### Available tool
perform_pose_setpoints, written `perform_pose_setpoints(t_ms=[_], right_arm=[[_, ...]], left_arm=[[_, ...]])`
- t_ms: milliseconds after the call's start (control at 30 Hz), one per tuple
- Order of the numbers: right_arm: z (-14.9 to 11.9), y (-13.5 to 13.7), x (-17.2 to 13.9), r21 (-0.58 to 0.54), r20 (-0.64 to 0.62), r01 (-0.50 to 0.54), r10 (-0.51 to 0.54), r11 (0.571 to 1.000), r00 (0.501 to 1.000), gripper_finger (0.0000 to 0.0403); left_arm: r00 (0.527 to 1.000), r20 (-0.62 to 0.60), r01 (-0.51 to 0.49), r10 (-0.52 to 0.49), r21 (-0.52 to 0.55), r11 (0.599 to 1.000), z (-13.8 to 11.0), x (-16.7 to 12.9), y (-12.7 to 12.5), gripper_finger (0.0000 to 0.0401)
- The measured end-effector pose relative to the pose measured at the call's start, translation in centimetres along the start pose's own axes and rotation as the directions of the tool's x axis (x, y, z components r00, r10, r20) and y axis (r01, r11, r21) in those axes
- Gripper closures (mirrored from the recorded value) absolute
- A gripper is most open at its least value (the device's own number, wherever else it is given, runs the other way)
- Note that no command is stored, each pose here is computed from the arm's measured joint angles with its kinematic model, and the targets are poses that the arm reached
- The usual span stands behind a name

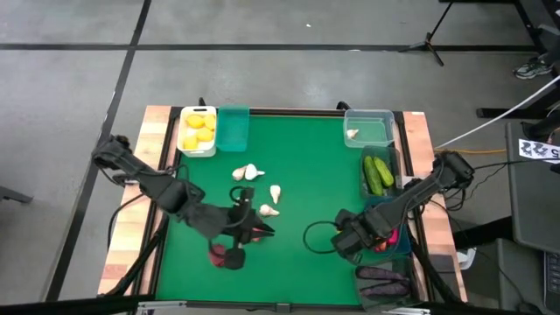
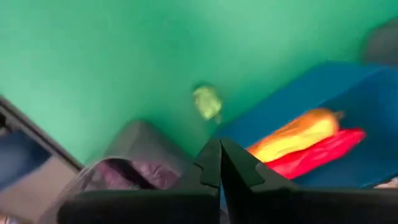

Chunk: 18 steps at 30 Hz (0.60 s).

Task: Sort produce into baskets
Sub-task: Put the green chili pepper into the blue bin

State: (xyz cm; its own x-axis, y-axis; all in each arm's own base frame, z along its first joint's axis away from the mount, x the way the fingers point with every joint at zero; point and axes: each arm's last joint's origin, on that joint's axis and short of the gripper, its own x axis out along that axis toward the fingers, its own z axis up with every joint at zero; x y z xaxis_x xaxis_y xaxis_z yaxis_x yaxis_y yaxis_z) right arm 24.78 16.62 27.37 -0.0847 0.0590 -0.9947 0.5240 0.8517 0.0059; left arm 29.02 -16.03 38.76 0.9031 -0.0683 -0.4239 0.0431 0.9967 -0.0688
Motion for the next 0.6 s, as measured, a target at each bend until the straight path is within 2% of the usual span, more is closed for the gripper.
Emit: perform_pose_setpoints(t_ms=[167, 300, 400, 600], right_arm=[[0.6, 1.0, 3.2, -0.040, -0.101, -0.015, 0.011, 0.999, 0.995, 0.0401], [0.9, 1.2, 4.5, -0.053, -0.118, -0.008, 0.001, 0.999, 0.993, 0.0402], [0.9, 0.8, 5.7, -0.048, -0.138, 0.027, -0.034, 0.998, 0.990, 0.0402], [1.1, 0.1, 8.2, -0.025, -0.209, -0.012, 0.006, 1.000, 0.978, 0.0402]], left_arm=[[0.999, 0.026, -0.041, 0.041, 0.013, 0.999, 0.0, -1.3, -0.6, 0.0383], [0.999, 0.023, -0.031, 0.030, 0.023, 0.999, -0.2, -1.5, -1.1, 0.0384], [1.000, 0.013, -0.028, 0.028, 0.027, 0.999, -0.4, -1.6, -1.3, 0.0384], [0.999, 0.000, -0.036, 0.036, 0.038, 0.999, -0.6, -1.7, -1.3, 0.0384]])
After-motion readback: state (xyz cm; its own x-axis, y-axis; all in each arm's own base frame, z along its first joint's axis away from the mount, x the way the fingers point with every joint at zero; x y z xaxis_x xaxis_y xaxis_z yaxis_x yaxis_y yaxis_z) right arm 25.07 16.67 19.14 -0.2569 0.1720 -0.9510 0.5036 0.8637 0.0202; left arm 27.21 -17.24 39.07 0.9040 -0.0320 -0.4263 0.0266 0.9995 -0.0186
